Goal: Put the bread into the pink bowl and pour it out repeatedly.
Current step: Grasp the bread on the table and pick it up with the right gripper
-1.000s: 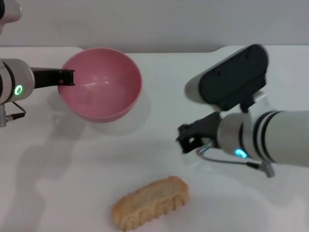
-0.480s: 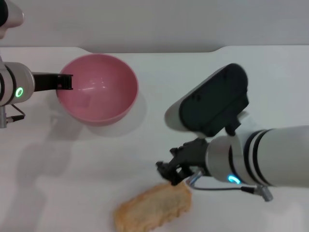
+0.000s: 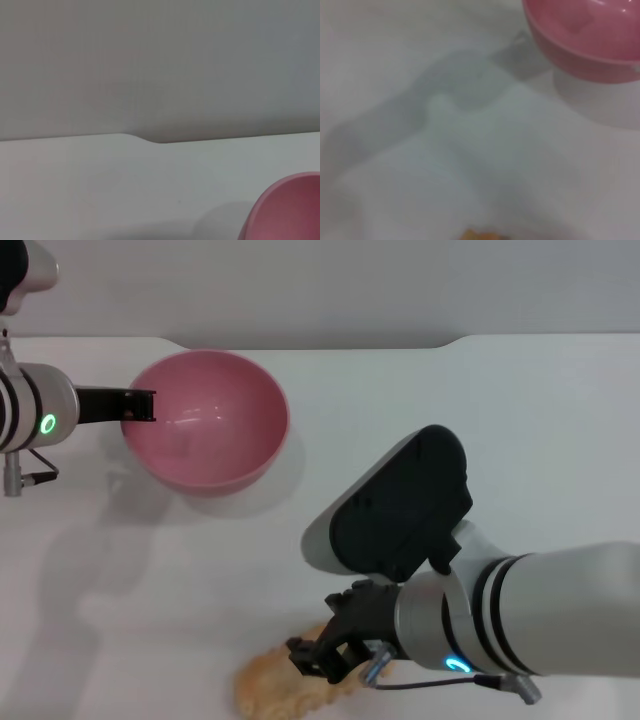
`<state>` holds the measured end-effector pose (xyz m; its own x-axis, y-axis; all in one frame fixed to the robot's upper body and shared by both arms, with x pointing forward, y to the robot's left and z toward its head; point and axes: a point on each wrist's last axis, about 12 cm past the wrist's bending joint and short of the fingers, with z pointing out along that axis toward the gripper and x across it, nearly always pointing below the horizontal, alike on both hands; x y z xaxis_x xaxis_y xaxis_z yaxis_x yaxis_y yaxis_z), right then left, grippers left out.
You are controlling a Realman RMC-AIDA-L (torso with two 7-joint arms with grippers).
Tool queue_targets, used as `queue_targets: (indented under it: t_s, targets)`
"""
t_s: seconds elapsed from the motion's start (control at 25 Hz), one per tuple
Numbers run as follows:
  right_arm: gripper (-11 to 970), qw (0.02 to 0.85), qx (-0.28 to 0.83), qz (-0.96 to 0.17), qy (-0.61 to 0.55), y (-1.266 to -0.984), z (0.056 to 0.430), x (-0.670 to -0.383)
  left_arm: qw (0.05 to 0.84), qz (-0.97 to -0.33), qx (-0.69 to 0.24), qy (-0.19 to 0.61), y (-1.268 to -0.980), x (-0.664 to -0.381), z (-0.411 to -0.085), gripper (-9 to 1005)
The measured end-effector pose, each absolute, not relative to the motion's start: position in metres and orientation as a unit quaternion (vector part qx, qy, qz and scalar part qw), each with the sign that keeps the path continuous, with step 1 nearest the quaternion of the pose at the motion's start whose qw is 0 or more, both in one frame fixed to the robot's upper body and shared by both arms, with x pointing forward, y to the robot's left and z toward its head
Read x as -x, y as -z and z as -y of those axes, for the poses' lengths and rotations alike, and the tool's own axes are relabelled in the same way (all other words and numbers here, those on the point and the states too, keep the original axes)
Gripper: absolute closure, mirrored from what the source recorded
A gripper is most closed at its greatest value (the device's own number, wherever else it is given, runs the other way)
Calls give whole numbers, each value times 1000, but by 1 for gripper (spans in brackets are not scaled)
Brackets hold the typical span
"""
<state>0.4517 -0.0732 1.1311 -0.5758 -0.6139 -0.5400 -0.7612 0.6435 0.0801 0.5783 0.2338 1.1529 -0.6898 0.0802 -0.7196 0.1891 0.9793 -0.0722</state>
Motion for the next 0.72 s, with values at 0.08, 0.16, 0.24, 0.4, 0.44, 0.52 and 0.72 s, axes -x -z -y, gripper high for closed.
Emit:
queue_targets:
  t_s: [0.08,0.16,0.24,0.4,0.44,0.52,0.72]
  targets:
    - [368,237,394,-875,-153,-1130,73,-451,387,-916,-75,70,-1153,-579,-233,948]
    - [369,235,393,-876,-153,-1129,73,-450,388,-916,-76,71,-1154,-580,-232,948]
    - [370,231,392,-878,-152,-1127,74,-450,388,-916,-77,71,-1154,-581,-232,947]
    - [371,220,386,-884,-150,-1118,76,-451,388,-916,-78,71,-1154,-582,-231,947]
    - [372,217,384,-885,-153,-1116,76,-451,387,-916,-78,71,-1154,-582,-231,947]
    - [373,207,377,-889,-159,-1108,76,-451,385,-917,-79,70,-1153,-582,-230,947]
    - [375,204,373,-891,-158,-1101,77,-454,384,-917,-82,70,-1152,-582,-229,947]
